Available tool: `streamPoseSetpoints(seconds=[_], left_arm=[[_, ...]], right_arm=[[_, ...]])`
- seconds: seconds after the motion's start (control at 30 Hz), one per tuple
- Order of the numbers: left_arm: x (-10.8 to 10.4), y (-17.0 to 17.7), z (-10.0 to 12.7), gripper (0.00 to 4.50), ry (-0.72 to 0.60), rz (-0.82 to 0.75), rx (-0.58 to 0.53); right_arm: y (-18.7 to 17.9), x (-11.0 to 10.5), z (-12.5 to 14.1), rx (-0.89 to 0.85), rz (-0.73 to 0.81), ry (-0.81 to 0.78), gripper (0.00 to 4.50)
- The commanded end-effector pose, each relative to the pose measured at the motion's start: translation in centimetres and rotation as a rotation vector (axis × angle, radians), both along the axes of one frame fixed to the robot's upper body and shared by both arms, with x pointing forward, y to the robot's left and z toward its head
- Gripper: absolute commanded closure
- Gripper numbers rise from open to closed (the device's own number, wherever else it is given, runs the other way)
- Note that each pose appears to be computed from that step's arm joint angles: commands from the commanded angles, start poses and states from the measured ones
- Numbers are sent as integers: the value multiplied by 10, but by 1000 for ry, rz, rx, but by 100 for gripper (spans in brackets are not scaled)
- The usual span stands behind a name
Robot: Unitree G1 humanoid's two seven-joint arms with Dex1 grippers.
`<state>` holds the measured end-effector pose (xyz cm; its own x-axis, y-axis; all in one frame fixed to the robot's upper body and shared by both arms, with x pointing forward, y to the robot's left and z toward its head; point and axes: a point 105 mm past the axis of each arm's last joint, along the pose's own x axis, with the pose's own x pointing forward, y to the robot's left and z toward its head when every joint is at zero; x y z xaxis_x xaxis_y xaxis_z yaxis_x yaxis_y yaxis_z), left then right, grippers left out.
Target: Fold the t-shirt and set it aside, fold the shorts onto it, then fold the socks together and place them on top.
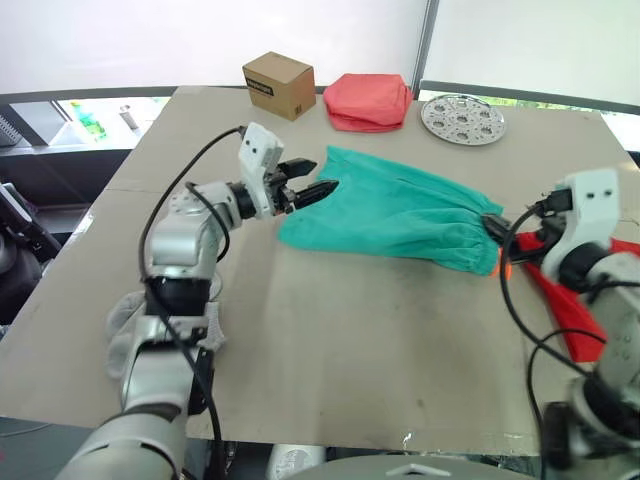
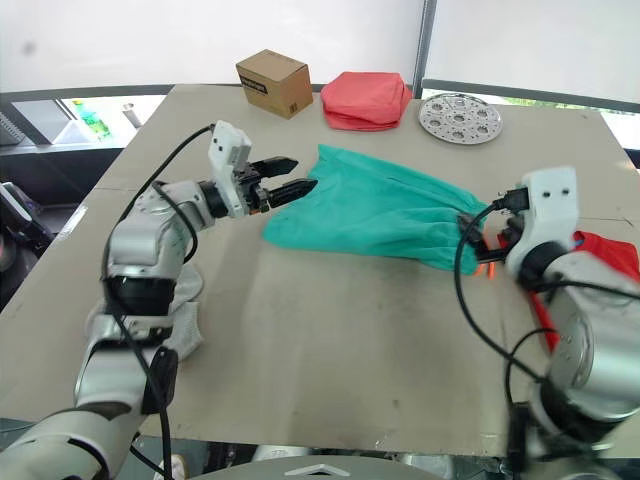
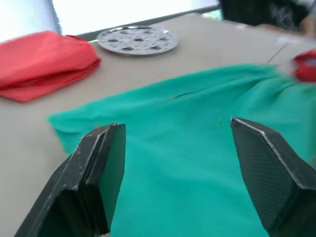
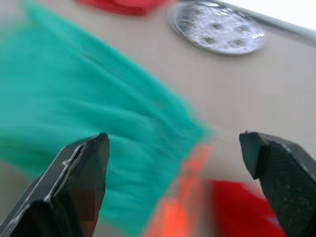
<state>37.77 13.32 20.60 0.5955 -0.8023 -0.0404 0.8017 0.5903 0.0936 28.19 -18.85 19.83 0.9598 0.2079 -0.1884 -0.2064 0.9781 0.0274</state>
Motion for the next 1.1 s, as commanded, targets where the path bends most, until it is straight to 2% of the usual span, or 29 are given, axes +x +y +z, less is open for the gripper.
streamPoseSetpoints(seconds=[0.03,0.23,0.37,0.5,0.67,0.77,0.87,0.93,1.0,1.1], left_arm=[[-71,-20,15,91,38,-260,-63],[-108,-29,3,91,125,-370,-65],[-120,-26,-13,91,167,-389,-37],[-119,-24,-22,91,168,-375,-17],[-112,-29,-19,91,156,-365,-51],[-110,-29,-19,91,147,-352,-59],[-106,-25,-19,91,123,-320,-57],[-104,-25,-19,91,109,-309,-56],[-103,-25,-18,91,96,-300,-56],[-103,-25,-19,91,83,-289,-55]], right_arm=[[25,-23,-33,485,-65,39,5],[34,-33,-68,695,-180,165,5],[38,-33,-80,773,-220,222,5],[36,-23,-60,709,-119,138,5],[26,-7,-25,676,-60,9,5],[20,6,13,620,6,-110,5],[7,20,56,488,11,-219,5],[8,21,74,210,64,-273,5],[14,19,72,-151,145,-289,5],[17,13,56,-523,247,-296,5]])
